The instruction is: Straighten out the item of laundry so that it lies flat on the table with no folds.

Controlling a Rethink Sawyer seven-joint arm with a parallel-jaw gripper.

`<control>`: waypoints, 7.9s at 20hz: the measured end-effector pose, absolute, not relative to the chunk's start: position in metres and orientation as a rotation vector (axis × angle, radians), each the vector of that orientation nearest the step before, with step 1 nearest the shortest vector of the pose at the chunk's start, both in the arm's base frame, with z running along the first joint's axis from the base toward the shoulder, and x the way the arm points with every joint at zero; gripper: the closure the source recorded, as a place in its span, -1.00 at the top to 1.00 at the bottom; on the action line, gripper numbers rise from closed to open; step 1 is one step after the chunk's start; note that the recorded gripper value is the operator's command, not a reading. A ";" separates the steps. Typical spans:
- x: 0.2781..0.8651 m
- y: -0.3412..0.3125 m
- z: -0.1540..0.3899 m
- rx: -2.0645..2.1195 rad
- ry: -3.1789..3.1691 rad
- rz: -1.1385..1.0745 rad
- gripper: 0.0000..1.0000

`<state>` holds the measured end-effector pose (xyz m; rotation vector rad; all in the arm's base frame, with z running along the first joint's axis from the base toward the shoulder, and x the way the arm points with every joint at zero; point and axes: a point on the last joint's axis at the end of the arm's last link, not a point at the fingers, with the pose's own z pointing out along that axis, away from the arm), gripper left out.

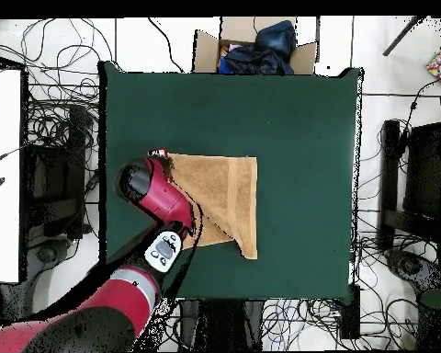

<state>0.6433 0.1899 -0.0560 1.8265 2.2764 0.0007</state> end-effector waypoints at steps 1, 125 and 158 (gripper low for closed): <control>0.642 0.193 -0.056 1.818 2.283 -0.011 -1.00; 0.616 -0.090 -0.054 1.558 2.788 -0.005 -1.00; 0.662 -0.149 -0.013 1.481 2.681 -0.025 -1.00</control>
